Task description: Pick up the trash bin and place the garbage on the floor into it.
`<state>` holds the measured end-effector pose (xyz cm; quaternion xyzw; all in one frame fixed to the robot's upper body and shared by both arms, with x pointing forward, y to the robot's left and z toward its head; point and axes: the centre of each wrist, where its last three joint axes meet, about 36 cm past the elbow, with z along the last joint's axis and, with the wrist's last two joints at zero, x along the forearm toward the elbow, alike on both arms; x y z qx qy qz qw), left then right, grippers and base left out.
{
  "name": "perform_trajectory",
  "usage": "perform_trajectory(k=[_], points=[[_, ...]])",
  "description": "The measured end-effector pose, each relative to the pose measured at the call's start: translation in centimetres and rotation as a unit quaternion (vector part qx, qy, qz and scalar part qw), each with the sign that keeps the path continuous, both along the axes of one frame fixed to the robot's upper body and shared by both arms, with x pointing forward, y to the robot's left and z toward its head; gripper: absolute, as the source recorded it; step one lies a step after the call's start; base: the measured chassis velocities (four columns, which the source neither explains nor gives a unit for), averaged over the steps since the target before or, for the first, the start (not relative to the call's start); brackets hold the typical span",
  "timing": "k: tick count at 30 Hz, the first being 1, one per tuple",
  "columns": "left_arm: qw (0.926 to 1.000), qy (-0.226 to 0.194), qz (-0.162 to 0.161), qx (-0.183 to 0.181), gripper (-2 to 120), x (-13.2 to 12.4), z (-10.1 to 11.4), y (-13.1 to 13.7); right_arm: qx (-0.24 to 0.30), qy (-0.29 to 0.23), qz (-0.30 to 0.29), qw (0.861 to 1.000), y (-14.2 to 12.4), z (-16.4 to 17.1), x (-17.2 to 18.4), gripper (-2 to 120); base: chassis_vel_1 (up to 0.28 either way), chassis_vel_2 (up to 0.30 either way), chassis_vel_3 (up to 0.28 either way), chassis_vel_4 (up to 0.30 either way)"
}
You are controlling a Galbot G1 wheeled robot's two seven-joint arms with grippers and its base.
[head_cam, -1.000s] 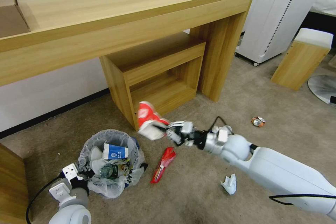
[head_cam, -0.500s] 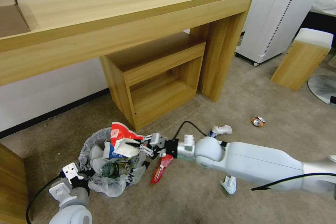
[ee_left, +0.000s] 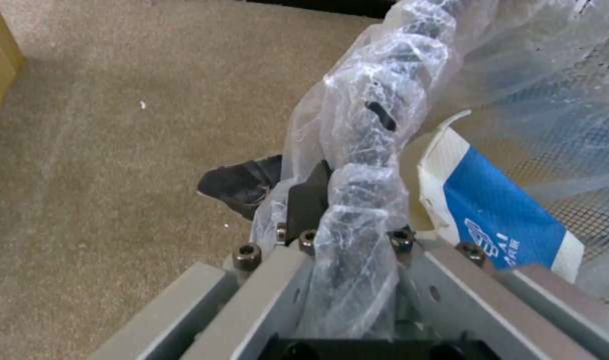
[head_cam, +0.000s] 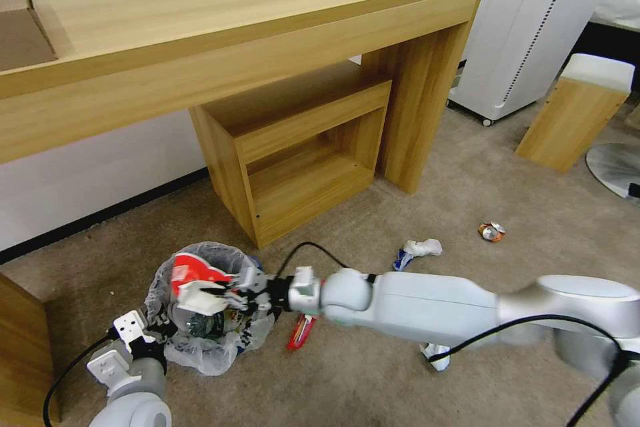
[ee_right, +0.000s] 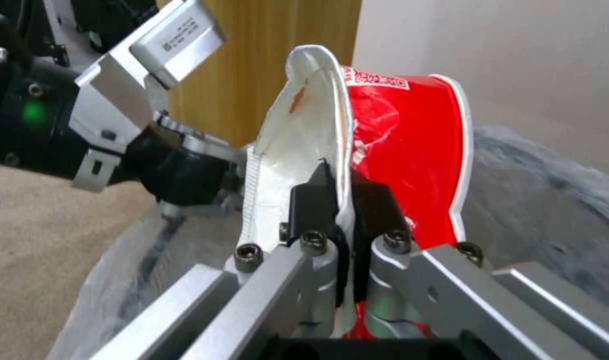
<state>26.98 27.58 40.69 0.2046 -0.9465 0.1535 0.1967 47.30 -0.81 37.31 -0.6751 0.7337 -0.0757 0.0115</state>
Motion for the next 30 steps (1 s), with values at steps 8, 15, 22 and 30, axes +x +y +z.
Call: perform_trajectory(k=[8,15,22,30], points=[[1.0,0.0,0.0,0.0,0,-0.1,0.0,0.0,-0.021,0.005,-0.011,1.0,1.6,-2.0,-0.1,0,0.0,0.0,0.0,0.0],[1.0,-0.002,-0.001,0.0,0,-0.1,0.1,0.1,-0.035,0.007,-0.029,0.999,1.6,-3.1,-0.4,0,0.0,0.0,0.0,0.0],[1.0,-0.002,-0.001,-0.001,0,0.1,-0.1,0.2,-0.043,0.004,-0.04,0.998,0.6,-3.7,-0.5,0,0.0,0.0,0.0,0.0],[1.0,0.002,-0.002,-0.002,0,0.1,-0.4,0.1,-0.034,0.008,-0.045,0.998,0.3,-2.9,-0.4,25,0.0,0.0,0.0,0.0]])
